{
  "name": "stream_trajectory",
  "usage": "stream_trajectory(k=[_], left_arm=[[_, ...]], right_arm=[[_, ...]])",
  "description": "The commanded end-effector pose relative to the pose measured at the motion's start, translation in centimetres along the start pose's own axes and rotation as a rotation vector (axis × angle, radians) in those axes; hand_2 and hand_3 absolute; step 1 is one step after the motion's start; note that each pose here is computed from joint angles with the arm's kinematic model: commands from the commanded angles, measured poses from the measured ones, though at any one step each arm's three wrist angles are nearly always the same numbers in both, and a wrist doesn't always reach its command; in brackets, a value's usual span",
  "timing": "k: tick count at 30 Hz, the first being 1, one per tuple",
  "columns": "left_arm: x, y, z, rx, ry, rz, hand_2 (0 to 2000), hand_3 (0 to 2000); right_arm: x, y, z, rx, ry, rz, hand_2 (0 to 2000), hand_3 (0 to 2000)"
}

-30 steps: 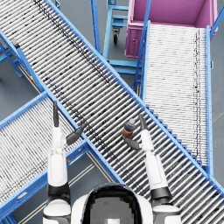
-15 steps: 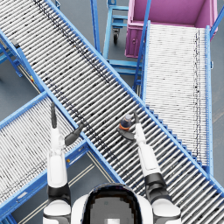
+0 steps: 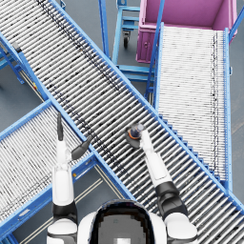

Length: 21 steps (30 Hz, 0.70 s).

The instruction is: Pick up the oil and place it on the left assembly line, put the cola on the right, and keep Sprite still

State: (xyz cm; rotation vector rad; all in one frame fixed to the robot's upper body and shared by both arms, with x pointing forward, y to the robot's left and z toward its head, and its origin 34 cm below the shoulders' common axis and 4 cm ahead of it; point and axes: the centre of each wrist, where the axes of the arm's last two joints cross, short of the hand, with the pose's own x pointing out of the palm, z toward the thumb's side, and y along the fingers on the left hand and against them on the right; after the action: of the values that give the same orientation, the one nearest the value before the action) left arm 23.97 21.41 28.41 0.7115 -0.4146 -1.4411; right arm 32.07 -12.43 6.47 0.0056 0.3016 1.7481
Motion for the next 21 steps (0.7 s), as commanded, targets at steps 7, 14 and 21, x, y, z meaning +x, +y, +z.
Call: stream_trajectory(k=[7, 14, 21], left_arm=[[0.6, -0.5, 1.4, 0.045, -0.014, -0.02, 0, 0], [1.9, -0.1, 1.9, 0.07, -0.044, -0.064, 0, 0], [3.3, 0.4, 2.0, 0.079, -0.076, -0.099, 0, 0]], right_arm=[[-6.1, 3.4, 16.0, -0.63, -0.115, 0.11, 2000, 2000], [-13.9, 2.9, 20.0, -0.712, -0.219, -0.183, 2000, 2000], [-20.8, -1.0, 18.7, -0.533, -0.38, -0.344, 2000, 2000]])
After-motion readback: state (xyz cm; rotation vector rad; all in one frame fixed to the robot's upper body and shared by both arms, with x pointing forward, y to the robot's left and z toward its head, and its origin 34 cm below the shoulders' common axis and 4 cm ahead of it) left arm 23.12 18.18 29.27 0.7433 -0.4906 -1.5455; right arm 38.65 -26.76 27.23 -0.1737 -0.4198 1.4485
